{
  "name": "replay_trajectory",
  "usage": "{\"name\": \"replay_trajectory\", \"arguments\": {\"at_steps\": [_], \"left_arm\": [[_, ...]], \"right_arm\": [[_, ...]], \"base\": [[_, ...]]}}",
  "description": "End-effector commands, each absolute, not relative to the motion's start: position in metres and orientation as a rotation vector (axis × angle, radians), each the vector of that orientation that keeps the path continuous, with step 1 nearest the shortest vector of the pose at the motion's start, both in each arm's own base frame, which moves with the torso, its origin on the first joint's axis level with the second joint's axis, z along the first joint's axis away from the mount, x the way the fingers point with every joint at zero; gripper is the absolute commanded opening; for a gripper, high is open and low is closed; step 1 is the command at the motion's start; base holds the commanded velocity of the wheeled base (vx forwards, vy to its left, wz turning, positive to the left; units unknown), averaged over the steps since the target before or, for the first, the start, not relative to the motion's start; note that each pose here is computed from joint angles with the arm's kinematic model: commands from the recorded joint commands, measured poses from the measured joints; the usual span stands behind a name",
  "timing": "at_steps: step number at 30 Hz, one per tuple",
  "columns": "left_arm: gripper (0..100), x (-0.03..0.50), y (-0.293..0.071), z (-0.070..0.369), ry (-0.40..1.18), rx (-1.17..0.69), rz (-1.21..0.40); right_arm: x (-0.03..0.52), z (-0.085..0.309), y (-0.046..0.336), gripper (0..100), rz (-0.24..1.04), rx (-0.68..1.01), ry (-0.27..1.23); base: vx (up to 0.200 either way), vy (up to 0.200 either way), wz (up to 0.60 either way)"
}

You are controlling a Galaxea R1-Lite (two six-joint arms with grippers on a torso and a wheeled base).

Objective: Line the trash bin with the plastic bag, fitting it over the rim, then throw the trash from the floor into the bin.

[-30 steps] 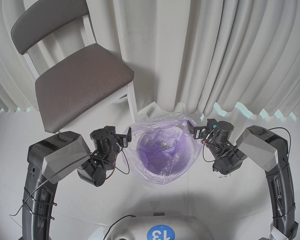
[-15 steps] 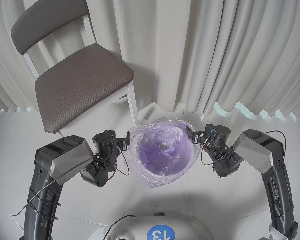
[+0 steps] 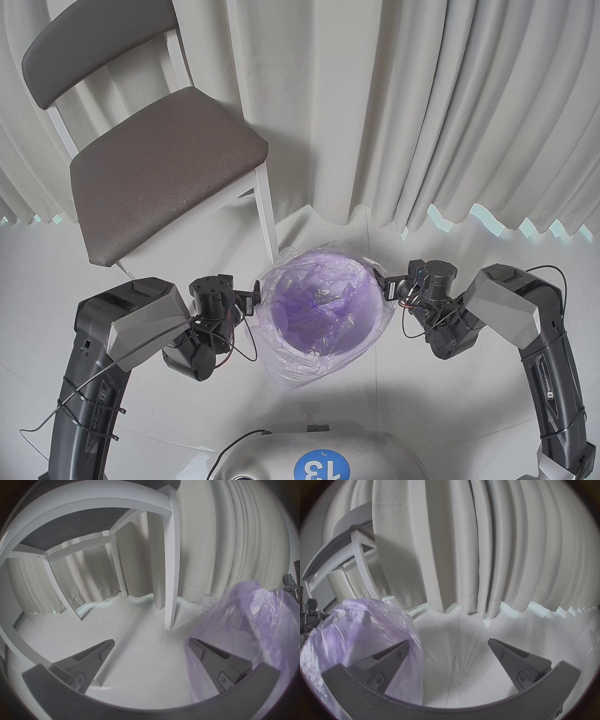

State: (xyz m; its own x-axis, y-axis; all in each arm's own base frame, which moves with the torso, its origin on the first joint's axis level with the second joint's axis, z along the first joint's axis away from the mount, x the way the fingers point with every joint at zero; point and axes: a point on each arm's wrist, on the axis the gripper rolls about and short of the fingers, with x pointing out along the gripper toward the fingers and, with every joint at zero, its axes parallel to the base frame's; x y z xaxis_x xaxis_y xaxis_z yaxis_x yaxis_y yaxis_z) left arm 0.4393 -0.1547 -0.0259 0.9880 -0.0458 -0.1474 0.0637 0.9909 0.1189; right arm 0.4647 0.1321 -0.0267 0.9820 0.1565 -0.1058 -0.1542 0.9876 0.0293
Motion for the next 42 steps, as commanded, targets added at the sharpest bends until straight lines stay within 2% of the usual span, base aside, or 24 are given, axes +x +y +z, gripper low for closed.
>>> {"name": "replay_trajectory", "arguments": {"at_steps": [1, 15, 23, 26, 31, 37, 42], "left_arm": [[100, 0.436, -0.154, -0.035, 0.172, 0.134, -0.063], [100, 0.411, -0.151, -0.062, 0.299, 0.199, -0.185], [100, 0.41, -0.151, -0.071, 0.314, 0.219, -0.186], [100, 0.413, -0.143, -0.058, 0.292, 0.219, -0.167], [100, 0.407, -0.125, -0.036, 0.288, 0.249, -0.157], [100, 0.384, -0.092, -0.014, 0.317, 0.36, -0.237], [100, 0.372, -0.086, -0.005, 0.31, 0.363, -0.312]], "right_arm": [[0.464, -0.031, 0.131, 100, 0.154, 0.017, 0.121], [0.456, -0.059, 0.129, 100, 0.16, -0.01, 0.241], [0.455, -0.066, 0.13, 100, 0.166, -0.012, 0.255], [0.453, -0.058, 0.122, 100, 0.149, -0.023, 0.255], [0.44, -0.025, 0.104, 100, 0.132, -0.096, 0.255], [0.415, 0.015, 0.077, 100, 0.106, -0.217, 0.262], [0.398, 0.031, 0.075, 100, 0.116, -0.246, 0.26]], "base": [[0.0, 0.0, 0.0], [0.0, 0.0, 0.0], [0.0, 0.0, 0.0], [0.0, 0.0, 0.0], [0.0, 0.0, 0.0], [0.0, 0.0, 0.0], [0.0, 0.0, 0.0]]}}
